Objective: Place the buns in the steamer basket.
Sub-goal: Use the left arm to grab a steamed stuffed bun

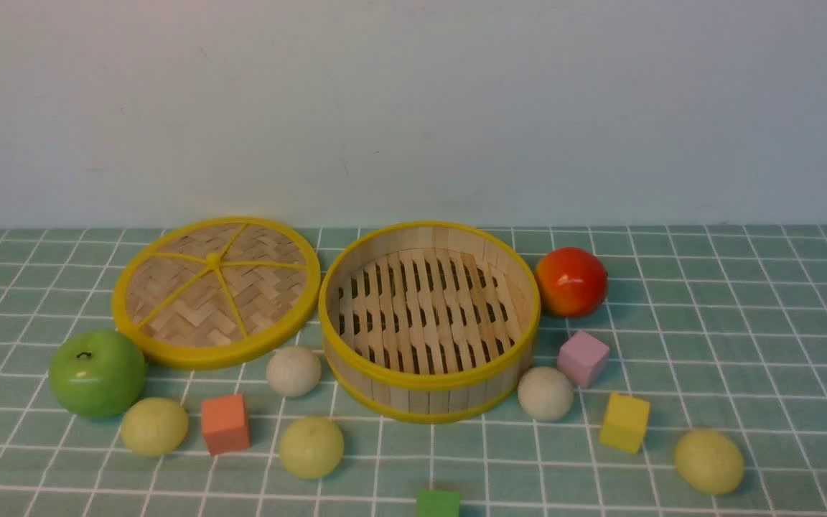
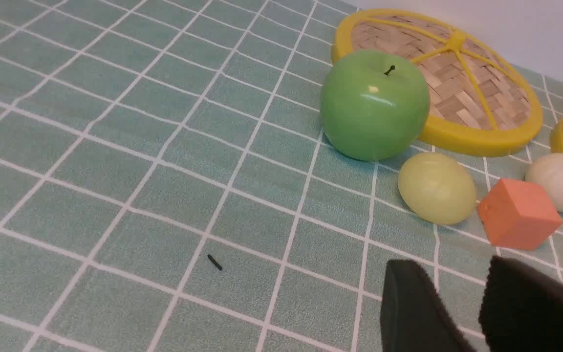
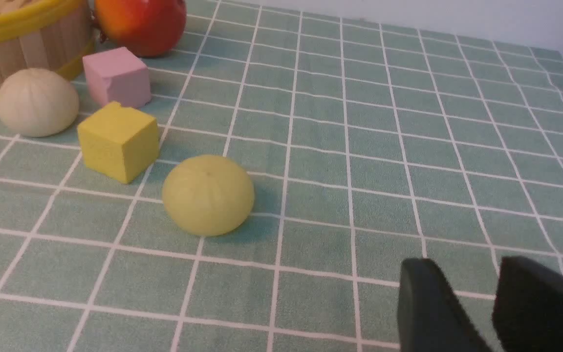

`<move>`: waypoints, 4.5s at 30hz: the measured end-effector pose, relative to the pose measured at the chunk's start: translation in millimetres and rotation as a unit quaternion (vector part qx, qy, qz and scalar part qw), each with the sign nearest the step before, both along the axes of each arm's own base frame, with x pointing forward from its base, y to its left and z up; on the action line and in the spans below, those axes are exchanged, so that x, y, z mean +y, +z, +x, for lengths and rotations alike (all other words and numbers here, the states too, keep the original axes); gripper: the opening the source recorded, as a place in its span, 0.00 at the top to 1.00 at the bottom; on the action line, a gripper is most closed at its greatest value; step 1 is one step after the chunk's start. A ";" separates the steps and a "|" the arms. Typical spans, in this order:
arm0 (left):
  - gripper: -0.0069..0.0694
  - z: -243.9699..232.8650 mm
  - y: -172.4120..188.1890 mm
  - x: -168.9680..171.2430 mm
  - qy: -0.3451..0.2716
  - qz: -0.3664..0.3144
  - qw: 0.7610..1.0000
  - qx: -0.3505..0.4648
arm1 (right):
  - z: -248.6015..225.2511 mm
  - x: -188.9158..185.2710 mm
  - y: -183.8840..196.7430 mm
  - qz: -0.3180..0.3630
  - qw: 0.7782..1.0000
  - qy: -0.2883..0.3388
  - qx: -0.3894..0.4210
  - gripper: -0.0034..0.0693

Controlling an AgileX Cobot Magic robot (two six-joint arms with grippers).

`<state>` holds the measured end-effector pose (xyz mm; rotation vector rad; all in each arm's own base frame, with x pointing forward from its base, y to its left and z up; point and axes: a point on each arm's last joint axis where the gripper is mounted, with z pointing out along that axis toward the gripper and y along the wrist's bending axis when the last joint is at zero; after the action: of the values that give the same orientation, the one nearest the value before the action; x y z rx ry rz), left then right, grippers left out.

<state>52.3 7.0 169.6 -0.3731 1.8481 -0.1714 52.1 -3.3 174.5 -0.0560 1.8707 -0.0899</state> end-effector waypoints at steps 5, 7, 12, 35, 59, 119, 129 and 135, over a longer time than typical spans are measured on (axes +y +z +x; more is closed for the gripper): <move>0.60 0.0 0.0 0.0 0.000 0.000 1.000 0.000 | 0.0 0.0 0.0 0.000 1.000 0.000 0.000 0.63; 0.60 0.0 0.0 0.0 0.000 0.000 1.000 0.000 | 0.0 0.0 0.0 0.000 1.000 0.000 0.000 0.63; 0.60 0.0 0.0 0.0 0.000 0.000 1.000 0.000 | 0.0 0.0 0.0 0.000 1.000 0.000 0.000 0.63; 0.60 0.0 0.0 0.0 0.000 0.000 1.000 0.000 | 0.0 0.0 0.0 0.000 1.000 0.000 0.000 0.63; 0.60 4.4 21.3 -5.9 -0.014 -0.099 0.987 -0.123 | 0.0 0.0 0.0 0.000 1.000 0.000 0.000 0.63; 0.60 242.8 69.1 -64.0 -0.104 0.029 0.876 0.470 | 0.0 0.0 0.0 0.000 1.000 0.000 0.000 0.62; 0.60 250.9 47.5 -72.9 -0.093 0.075 0.859 0.498 | 0.0 0.0 0.0 0.000 1.000 0.000 0.000 0.62; 0.60 263.6 37.1 -76.0 -0.093 0.078 0.855 0.504 | 0.0 0.0 0.0 0.000 1.000 0.000 0.000 0.62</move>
<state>315.9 -69.0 206.7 -0.1604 2.9242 0.0739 52.1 -3.3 174.5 -0.0560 1.8707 -0.0899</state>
